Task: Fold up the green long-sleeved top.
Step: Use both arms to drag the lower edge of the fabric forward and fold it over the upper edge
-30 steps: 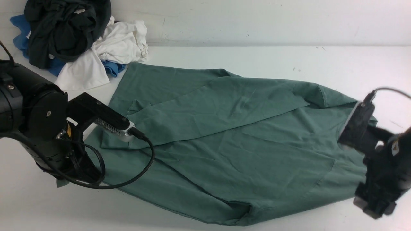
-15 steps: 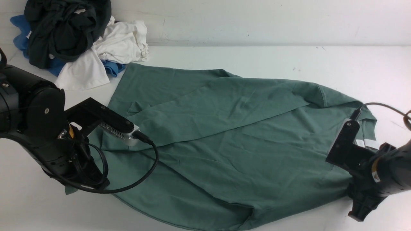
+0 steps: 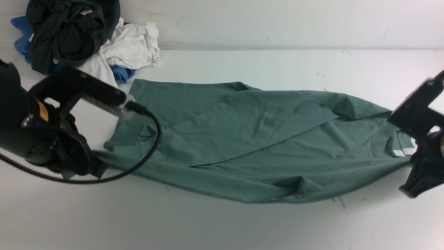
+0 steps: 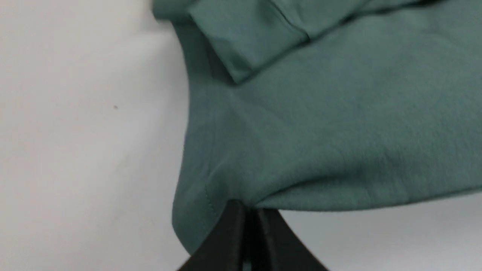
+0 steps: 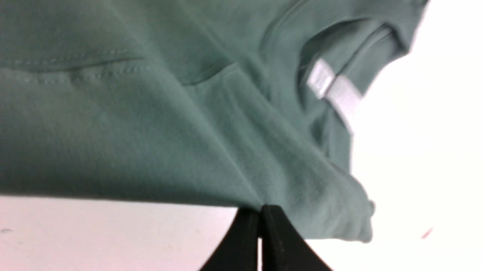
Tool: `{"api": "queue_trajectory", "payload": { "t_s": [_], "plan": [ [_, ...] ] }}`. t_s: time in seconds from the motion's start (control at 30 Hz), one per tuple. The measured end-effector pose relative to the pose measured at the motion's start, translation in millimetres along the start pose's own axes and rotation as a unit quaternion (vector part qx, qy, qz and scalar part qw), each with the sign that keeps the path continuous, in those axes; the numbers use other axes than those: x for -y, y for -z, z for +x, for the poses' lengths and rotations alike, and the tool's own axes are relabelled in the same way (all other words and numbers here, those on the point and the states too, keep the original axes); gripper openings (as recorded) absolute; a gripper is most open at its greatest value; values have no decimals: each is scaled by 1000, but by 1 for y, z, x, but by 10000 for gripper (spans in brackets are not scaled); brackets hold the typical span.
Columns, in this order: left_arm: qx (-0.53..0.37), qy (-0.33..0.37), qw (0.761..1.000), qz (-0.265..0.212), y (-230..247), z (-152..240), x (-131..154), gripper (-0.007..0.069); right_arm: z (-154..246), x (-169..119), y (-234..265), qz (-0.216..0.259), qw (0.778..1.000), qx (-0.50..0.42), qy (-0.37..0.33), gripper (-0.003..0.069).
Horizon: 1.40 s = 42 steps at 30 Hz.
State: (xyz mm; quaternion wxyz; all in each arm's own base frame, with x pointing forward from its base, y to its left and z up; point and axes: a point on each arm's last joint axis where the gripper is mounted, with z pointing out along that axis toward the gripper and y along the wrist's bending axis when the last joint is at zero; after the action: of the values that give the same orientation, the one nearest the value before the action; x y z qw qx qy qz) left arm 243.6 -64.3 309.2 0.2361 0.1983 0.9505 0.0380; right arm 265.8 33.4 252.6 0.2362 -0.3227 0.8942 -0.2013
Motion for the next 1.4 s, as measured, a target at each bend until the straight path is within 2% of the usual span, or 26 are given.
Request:
{"api": "queue_trajectory", "payload": {
  "t_s": [0.2, 0.33, 0.37, 0.6, 0.8, 0.97, 1.17, 1.23, 1.3, 1.33, 1.4],
  "plan": [
    [39, 30, 998, -38, -12, -53, -21, 3, -36, 32, 2, 22, 998, 57, -33, -7],
    [30, 53, 997, -50, -62, -102, -45, 6, -68, 58, -46, 14, 996, 54, -68, -7],
    [35, 55, 997, -51, -60, -104, -46, 6, -69, 57, -53, 10, 996, 49, -67, -7],
    [8, 67, 996, -53, -172, -160, -56, 6, -100, 64, -139, -14, 996, 12, -86, -7],
    [4, 104, 993, -64, -224, -180, -59, 6, -114, 65, -169, -14, 995, 11, -101, -7],
    [18, 115, 991, -73, -228, -191, -62, 6, -121, 70, -168, -12, 992, 21, -127, -7],
    [81, 164, 980, -78, -221, -203, -77, 6, -124, 87, -174, -34, 970, 41, -237, -7],
    [105, 191, 973, -78, -228, -203, -86, 30, -118, 95, -187, -48, 953, 42, -296, -7],
    [114, 209, 968, -80, -247, -198, -96, 123, -112, 98, -211, -73, 924, 38, -373, -2],
    [113, 210, 968, -80, -249, -197, -97, 143, -112, 99, -212, -74, 923, 39, -376, 0],
    [105, 236, 963, -81, -260, -191, -103, 291, -110, 99, -223, -84, 913, 34, -398, 51]
  ]
}}
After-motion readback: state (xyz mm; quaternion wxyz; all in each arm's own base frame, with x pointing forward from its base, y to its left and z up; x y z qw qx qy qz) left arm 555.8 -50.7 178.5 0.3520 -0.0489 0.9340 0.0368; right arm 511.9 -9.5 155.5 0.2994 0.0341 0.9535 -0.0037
